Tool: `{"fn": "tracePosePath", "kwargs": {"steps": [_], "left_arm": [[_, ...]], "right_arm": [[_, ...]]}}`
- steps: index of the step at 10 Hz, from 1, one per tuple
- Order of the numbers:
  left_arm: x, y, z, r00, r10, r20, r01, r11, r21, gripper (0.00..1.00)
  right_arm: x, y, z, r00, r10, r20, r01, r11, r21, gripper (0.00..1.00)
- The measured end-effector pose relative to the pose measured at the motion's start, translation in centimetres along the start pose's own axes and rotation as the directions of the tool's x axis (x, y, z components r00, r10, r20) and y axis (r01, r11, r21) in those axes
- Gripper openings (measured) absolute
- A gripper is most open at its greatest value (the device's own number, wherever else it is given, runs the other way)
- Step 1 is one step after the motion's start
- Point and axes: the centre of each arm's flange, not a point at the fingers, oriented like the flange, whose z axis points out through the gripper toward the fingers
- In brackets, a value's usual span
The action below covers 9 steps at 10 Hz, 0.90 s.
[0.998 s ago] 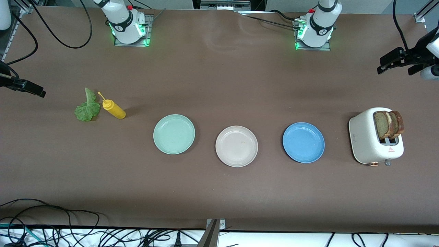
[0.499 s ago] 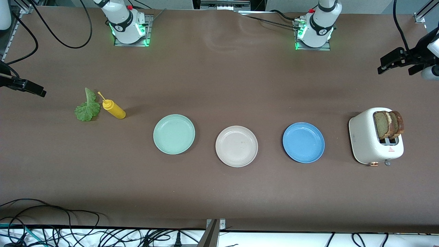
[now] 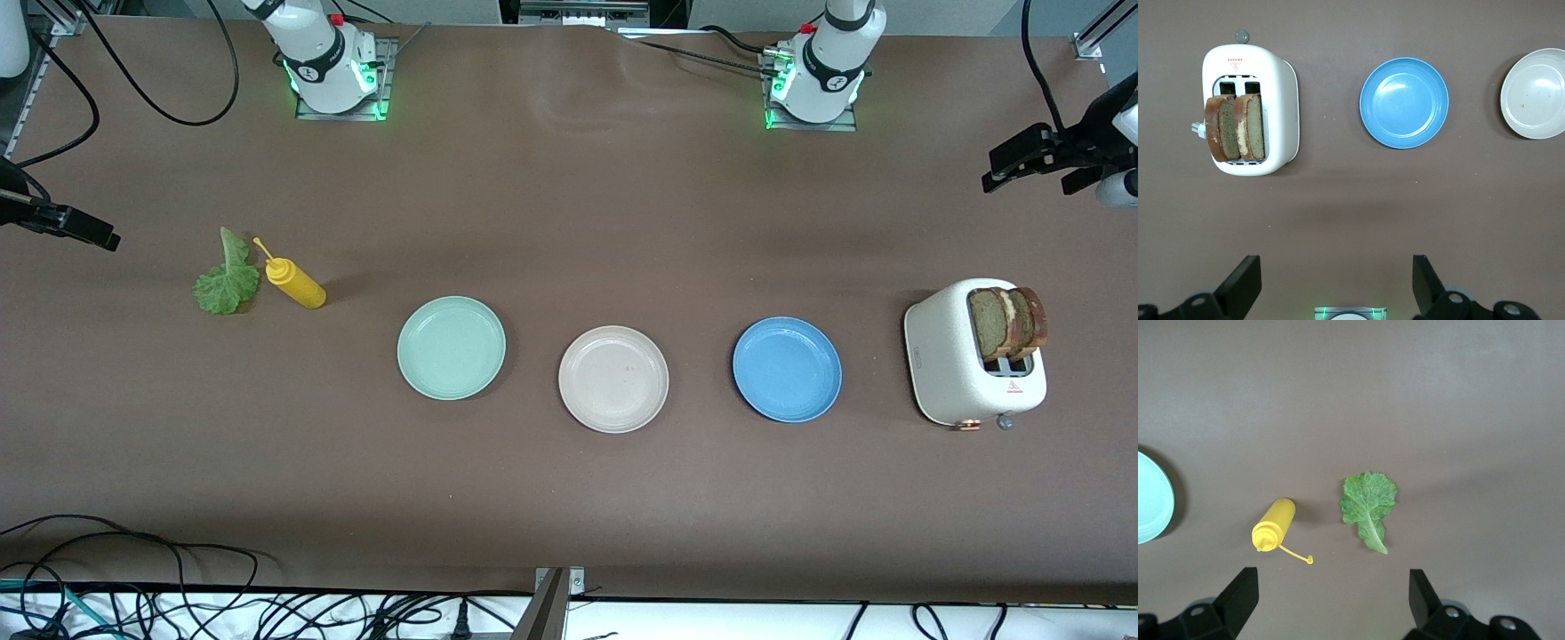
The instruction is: Make sandwich on beige plate with both arms
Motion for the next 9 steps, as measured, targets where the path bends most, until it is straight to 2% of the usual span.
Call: {"fn": "tracePosePath", "kwargs": {"steps": [9], "left_arm": [[0.0, -0.25, 0.0, 1.0, -0.005, 0.0, 0.005, 1.0, 0.0, 1.0]], "right_arm": [[0.0, -0.01, 0.0, 1.0, 0.0, 0.0, 0.0, 1.0, 0.0, 1.0]]}}
